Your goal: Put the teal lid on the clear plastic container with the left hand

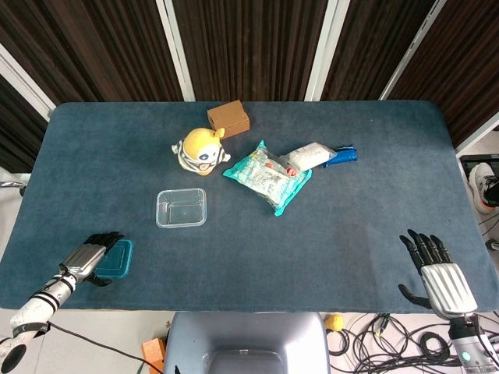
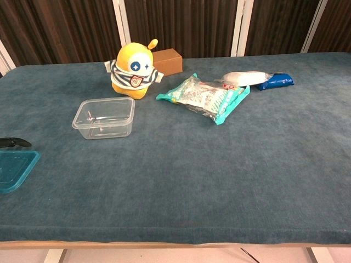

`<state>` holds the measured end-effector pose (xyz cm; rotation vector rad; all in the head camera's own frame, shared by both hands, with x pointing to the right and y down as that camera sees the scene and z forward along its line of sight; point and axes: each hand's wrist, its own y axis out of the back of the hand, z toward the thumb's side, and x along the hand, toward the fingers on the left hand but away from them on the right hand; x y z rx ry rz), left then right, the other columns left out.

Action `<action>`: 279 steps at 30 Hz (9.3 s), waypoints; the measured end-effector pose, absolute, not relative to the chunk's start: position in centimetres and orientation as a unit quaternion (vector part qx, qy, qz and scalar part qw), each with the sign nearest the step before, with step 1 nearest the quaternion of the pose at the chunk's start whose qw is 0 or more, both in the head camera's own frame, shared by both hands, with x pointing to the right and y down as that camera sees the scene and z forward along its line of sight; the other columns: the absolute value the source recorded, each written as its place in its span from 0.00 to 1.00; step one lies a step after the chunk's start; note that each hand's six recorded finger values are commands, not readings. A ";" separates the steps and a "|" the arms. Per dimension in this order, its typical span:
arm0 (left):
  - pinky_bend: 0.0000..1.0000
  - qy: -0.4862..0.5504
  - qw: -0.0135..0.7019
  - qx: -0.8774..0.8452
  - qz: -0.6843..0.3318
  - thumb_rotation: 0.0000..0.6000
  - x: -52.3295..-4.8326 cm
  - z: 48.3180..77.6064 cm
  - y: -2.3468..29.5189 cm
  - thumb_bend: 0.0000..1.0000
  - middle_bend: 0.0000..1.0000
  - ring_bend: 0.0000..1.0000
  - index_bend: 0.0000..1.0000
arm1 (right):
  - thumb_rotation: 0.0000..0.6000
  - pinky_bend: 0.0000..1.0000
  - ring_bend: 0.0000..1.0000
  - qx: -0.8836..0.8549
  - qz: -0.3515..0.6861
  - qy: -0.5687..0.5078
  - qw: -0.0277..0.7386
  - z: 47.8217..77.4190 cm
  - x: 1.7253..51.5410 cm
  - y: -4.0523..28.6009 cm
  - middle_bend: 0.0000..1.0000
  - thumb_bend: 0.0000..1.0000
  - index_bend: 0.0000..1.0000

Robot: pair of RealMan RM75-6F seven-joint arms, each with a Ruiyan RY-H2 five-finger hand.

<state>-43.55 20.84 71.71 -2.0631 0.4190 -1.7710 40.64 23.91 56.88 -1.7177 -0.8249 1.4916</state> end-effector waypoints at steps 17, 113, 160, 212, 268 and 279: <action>0.06 0.150 0.211 -0.718 -0.646 1.00 -44.9 73.0 20.6 0.19 0.10 0.05 0.00 | 1.00 0.00 0.00 -0.661 0.580 -0.317 0.355 57.1 40.5 24.0 0.00 0.18 0.00; 0.45 0.249 0.237 -0.683 -0.644 1.00 -21.2 72.7 8.3 0.28 0.71 0.57 0.53 | 1.00 0.00 0.00 -0.682 0.573 -0.317 0.326 56.5 42.1 23.7 0.00 0.18 0.00; 0.09 0.187 0.275 -0.674 -0.660 1.00 -21.7 73.0 7.4 0.28 0.07 0.01 0.00 | 1.00 0.00 0.00 -0.683 0.572 -0.319 0.324 56.2 42.3 23.8 0.00 0.18 0.00; 0.01 0.146 0.377 -0.695 -0.594 1.00 -19.8 70.4 12.8 0.36 0.17 0.03 0.00 | 1.00 0.00 0.00 -0.687 0.568 -0.315 0.325 56.2 41.8 24.1 0.00 0.18 0.00; 0.00 0.227 0.372 -0.663 -0.608 1.00 -23.3 72.9 8.8 0.81 0.24 0.03 0.00 | 1.00 0.00 0.00 -0.687 0.568 -0.315 0.325 56.2 41.8 24.1 0.00 0.18 0.00; 0.00 0.222 0.377 -0.647 -0.624 1.00 -24.6 73.1 8.5 0.81 0.25 0.03 0.00 | 1.00 0.00 0.00 -0.687 0.568 -0.315 0.325 56.2 41.8 24.1 0.00 0.18 0.00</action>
